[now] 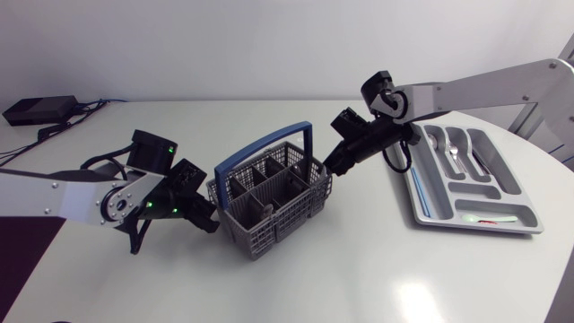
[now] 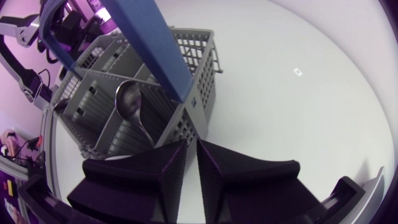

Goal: Unload the cutlery basket into the drawer organizer.

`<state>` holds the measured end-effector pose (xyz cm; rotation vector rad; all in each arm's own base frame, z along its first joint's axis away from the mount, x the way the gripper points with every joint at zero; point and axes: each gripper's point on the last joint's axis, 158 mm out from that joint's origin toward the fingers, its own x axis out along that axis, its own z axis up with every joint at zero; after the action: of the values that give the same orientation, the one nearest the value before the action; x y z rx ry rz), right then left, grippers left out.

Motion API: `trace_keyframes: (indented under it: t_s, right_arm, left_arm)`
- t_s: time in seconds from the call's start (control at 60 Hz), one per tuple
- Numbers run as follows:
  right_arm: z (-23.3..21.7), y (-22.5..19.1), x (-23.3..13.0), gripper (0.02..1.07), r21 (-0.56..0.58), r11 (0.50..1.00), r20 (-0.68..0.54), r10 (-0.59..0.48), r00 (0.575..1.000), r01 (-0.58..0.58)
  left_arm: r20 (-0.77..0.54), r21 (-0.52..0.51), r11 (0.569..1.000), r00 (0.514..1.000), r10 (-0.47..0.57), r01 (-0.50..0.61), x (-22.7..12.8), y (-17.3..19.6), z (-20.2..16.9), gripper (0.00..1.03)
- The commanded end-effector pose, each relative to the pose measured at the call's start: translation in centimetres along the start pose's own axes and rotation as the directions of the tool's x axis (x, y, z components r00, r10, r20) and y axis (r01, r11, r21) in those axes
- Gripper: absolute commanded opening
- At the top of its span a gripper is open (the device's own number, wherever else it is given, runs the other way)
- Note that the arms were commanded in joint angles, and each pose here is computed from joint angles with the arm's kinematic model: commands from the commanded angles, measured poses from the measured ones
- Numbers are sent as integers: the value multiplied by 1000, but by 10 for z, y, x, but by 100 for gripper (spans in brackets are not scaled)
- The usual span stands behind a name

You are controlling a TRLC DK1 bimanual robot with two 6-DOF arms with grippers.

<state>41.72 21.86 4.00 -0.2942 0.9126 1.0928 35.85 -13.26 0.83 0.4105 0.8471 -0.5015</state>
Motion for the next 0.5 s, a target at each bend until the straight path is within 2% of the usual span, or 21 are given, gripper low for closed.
trace_keyframes:
  t_s: [0.0,0.35,0.433,0.483]
  right_arm:
    - [-12,33,-3,21,-17,998,-17,64,998,-64]
    - [-56,93,-17,20,0,997,-65,71,995,-71]
    - [-63,102,-13,20,-16,999,-90,28,996,-29]
    - [-63,96,-13,20,-13,999,-90,-33,995,32]
  left_arm:
    - [86,27,1000,996,-17,15,7,7,39,51]
    - [132,27,997,988,-82,79,37,20,77,51]
    - [136,32,997,988,-77,74,43,25,83,51]
    - [135,28,997,988,-73,70,45,31,84,51]
